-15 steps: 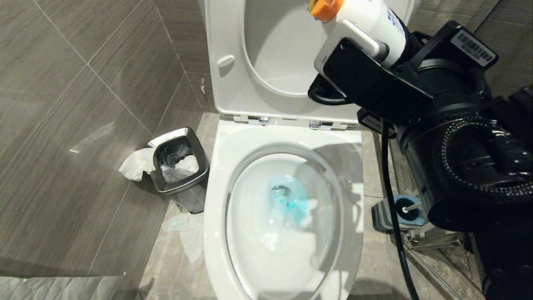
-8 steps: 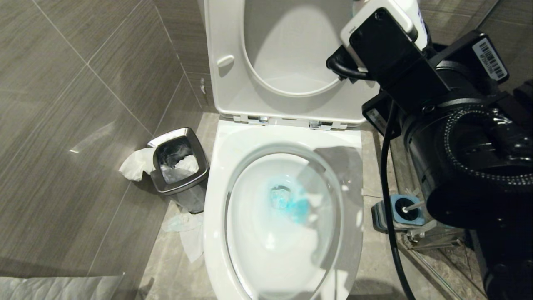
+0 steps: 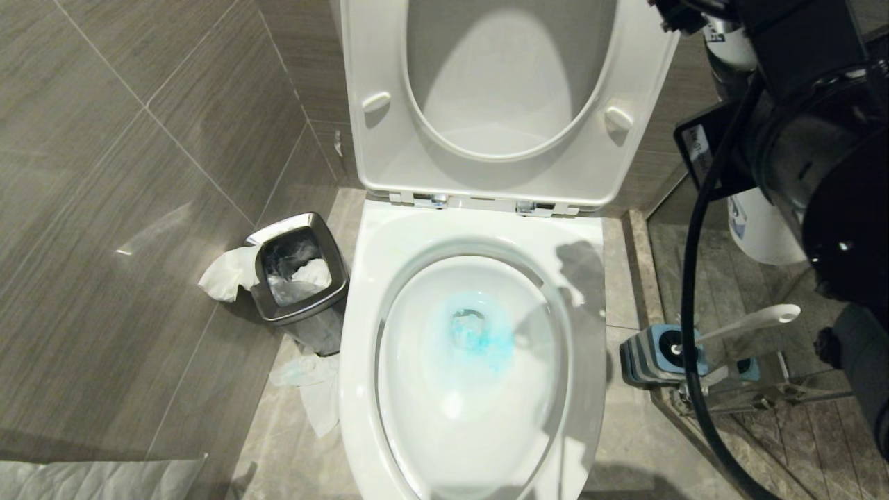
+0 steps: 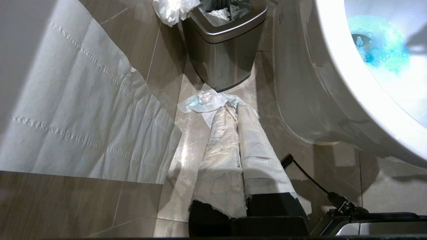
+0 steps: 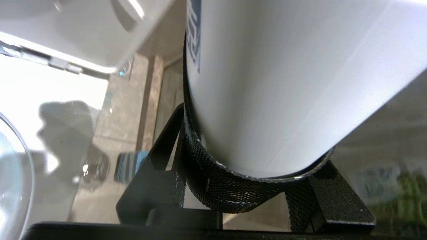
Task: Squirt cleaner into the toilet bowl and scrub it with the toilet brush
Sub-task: Place the cleaning agent on the floor
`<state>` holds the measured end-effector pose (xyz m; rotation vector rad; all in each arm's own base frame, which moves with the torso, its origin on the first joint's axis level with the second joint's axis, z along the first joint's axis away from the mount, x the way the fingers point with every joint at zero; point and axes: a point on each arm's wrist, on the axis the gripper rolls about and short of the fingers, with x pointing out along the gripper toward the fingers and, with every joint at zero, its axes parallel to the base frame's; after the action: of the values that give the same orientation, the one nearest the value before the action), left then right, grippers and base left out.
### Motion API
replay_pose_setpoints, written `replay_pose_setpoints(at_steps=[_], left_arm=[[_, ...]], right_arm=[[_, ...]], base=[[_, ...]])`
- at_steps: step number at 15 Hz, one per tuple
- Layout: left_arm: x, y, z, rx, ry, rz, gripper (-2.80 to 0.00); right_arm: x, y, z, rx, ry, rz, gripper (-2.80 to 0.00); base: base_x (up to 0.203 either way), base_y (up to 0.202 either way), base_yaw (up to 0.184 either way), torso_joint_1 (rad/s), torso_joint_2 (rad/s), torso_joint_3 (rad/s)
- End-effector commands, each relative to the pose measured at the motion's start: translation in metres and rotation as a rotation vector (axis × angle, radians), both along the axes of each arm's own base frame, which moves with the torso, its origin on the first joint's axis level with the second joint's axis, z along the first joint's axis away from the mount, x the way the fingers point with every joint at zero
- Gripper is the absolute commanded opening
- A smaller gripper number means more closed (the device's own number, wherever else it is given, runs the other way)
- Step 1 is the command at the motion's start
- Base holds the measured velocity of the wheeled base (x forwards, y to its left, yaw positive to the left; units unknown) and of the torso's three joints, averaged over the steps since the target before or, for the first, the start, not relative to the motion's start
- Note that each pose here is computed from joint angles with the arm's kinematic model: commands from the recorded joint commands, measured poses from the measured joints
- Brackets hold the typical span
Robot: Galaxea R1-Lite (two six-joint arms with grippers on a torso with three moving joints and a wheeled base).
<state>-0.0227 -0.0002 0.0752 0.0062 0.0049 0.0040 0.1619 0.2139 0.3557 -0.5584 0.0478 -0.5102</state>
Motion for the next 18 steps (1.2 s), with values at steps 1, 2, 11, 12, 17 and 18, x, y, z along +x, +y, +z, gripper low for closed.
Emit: replay_pose_setpoints(at_steps=[1,2,11,12,17,18], left_arm=[[0.000,0.000,0.000,0.000,0.002,0.001,-2.80],[0.000,0.000,0.000,0.000,0.001,0.001,-2.80],[0.000,0.000,0.000,0.000,0.001,0.001,-2.80],[0.000,0.000,0.000,0.000,0.002,0.001,-2.80],[0.000,0.000,0.000,0.000,0.001,0.001,-2.80],[0.000,0.000,0.000,0.000,0.002,0.001,-2.80]], right_arm=[[-0.008,-0.014,0.011,0.051,0.010,-0.027,-2.80],[-0.011,-0.018,0.014,0.070,0.020,-0.039,-2.80],[-0.019,-0.031,0.026,0.032,0.049,-0.045,-2.80],[-0.019,-0.030,0.024,0.022,0.055,-0.046,-2.80],[-0.008,-0.030,0.012,-0.156,0.167,-0.088,-2.80],[-0.005,-0.032,0.012,-0.172,0.180,-0.106,-2.80]], base=[[0.000,0.000,0.000,0.000,0.00,0.000],[0.000,0.000,0.000,0.000,0.00,0.000],[0.000,0.000,0.000,0.000,0.00,0.000],[0.000,0.000,0.000,0.000,0.00,0.000],[0.000,0.000,0.000,0.000,0.00,0.000],[0.000,0.000,0.000,0.000,0.00,0.000]])
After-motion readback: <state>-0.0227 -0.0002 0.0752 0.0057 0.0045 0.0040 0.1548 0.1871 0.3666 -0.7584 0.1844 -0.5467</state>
